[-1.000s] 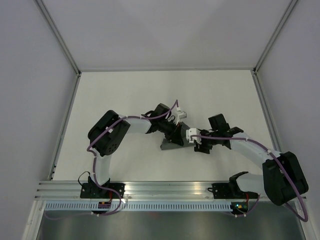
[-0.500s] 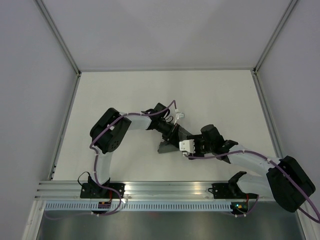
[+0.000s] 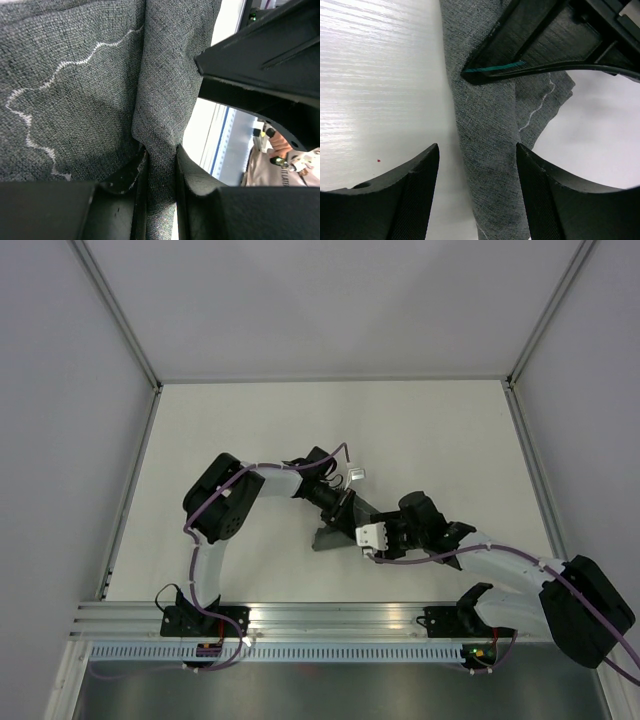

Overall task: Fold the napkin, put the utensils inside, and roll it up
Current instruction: Roll the napkin with the utensil

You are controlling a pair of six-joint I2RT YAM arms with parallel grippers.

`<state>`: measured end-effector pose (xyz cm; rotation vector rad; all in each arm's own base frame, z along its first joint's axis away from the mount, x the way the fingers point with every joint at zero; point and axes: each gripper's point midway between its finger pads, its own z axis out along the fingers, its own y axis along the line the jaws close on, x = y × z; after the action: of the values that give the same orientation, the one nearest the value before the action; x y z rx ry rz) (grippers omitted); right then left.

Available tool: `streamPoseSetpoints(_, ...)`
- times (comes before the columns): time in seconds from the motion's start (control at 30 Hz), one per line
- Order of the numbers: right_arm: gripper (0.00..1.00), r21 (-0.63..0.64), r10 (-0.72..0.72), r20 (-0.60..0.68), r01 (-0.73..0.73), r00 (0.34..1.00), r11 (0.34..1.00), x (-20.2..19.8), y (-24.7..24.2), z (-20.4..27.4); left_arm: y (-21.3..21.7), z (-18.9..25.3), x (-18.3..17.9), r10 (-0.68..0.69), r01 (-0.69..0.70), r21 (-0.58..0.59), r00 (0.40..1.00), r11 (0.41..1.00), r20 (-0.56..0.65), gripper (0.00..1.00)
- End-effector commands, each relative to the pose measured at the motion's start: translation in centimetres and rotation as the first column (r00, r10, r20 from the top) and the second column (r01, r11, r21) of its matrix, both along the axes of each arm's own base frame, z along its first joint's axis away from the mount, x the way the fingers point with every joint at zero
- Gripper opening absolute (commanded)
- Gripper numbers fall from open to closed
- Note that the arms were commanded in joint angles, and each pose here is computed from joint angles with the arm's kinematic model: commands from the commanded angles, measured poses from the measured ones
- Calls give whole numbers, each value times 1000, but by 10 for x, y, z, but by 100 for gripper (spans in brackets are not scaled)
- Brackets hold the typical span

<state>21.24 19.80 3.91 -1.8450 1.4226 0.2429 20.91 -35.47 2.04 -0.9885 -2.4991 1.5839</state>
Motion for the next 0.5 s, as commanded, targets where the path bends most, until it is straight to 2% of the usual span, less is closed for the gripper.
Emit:
streamPoseSetpoints(0.0,69,27,28,0,-28,1000,999,1,14,11,31,-44,-16,67,-42,224,992,974,-110,5)
streamPoseSetpoints(0.23,67,-14,32,-15,-32,999,999,3,18,-5,31,-44,-18,56,-27,220,991,975,-125,6)
streamPoseSetpoints(0.43,57,-26,-8,-19,7,1000,1000,8,16,-10,31,-39,-20,37,-11,197,991,980,-132,12)
streamPoseSetpoints(0.47,51,-25,-13,-12,13,1000,1000,10,16,-9,31,-39,-19,36,-10,192,991,981,-132,15)
